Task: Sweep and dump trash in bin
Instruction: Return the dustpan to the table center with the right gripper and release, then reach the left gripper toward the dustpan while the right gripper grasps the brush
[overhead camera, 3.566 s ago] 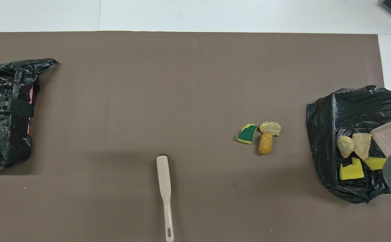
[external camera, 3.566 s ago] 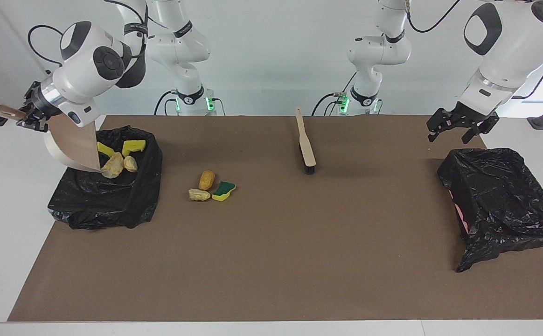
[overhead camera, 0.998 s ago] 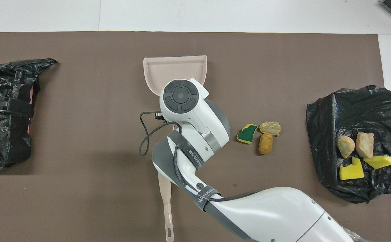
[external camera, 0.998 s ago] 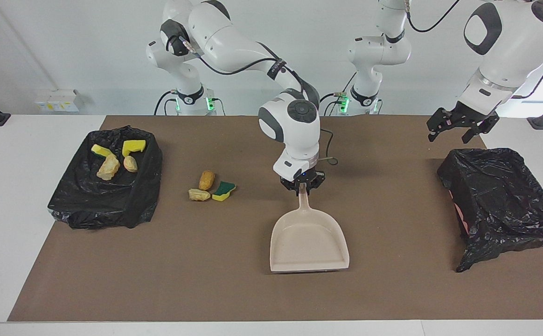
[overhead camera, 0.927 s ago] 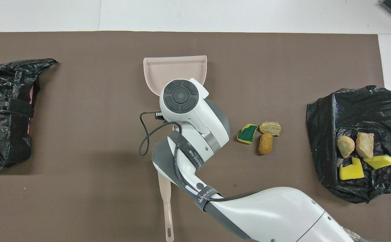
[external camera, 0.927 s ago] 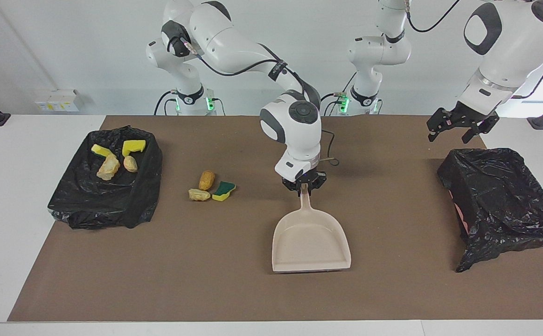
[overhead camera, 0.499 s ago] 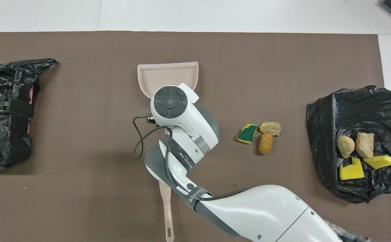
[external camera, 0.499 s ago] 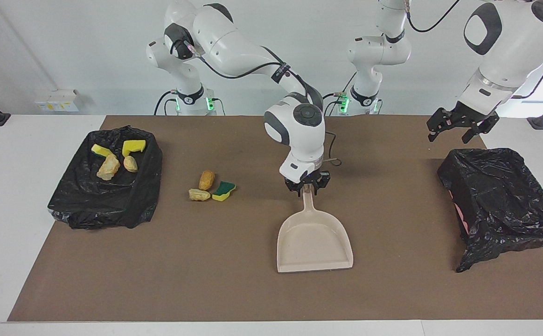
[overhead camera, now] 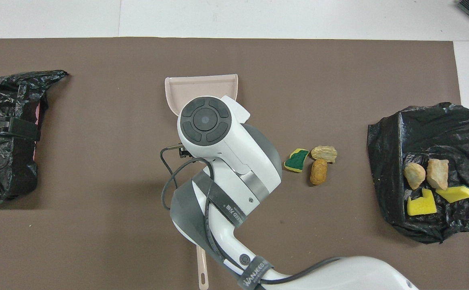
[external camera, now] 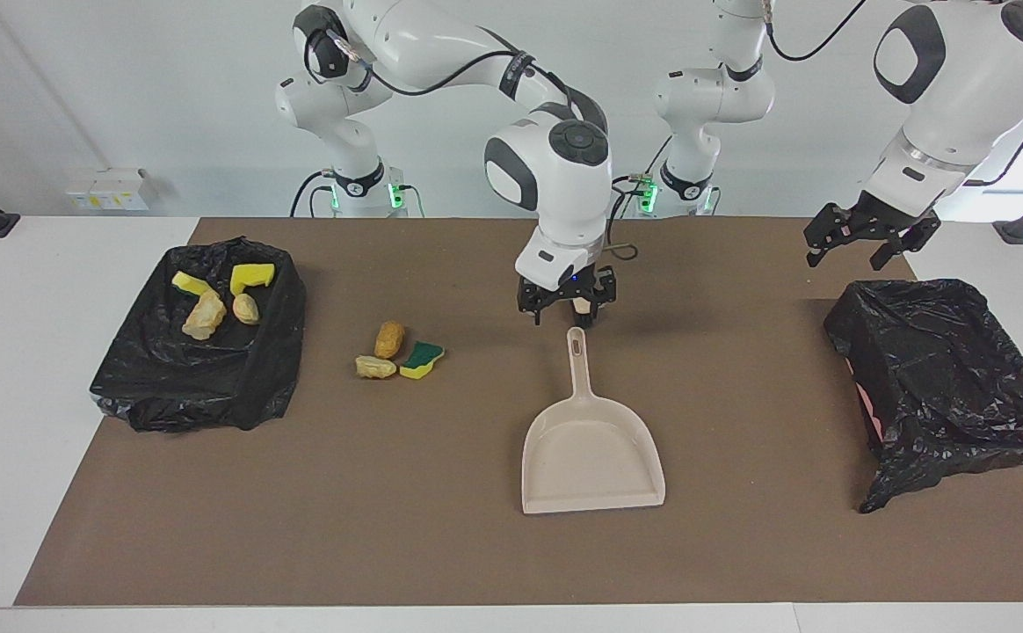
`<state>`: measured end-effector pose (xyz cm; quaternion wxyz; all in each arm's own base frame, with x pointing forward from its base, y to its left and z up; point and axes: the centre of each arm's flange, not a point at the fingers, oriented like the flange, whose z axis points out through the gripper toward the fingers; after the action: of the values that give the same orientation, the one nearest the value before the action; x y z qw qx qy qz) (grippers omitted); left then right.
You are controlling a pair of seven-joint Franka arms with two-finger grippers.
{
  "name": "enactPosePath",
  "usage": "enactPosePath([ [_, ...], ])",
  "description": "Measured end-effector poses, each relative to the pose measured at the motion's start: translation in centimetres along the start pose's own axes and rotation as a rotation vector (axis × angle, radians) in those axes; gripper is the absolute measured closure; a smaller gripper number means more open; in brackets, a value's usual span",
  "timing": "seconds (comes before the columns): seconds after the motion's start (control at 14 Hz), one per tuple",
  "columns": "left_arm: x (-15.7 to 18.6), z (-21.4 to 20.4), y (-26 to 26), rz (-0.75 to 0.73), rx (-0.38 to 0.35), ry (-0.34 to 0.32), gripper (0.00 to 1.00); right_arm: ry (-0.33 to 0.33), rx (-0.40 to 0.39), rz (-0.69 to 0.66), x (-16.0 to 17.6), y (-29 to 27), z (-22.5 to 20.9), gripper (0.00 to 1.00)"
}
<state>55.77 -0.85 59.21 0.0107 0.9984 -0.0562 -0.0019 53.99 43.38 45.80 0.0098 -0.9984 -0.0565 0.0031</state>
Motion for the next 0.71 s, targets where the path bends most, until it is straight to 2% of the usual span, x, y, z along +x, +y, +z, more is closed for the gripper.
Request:
enactPosePath([
  [0.14, 0.0, 0.0, 0.0, 0.000, 0.000, 0.000, 0.00, -0.058, 0.026, -0.004, -3.0, -0.5, -1.4, 0.00],
  [0.36, 0.0, 0.0, 0.0, 0.000, 0.000, 0.000, 0.00, -0.118, 0.046, -0.029, -8.7, -2.7, -1.0, 0.00],
  [0.71, -0.1, -0.2, 0.3, 0.007, 0.000, 0.003, 0.00, -0.158, 0.126, -0.026, -15.8, -4.4, 3.4, 0.00],
])
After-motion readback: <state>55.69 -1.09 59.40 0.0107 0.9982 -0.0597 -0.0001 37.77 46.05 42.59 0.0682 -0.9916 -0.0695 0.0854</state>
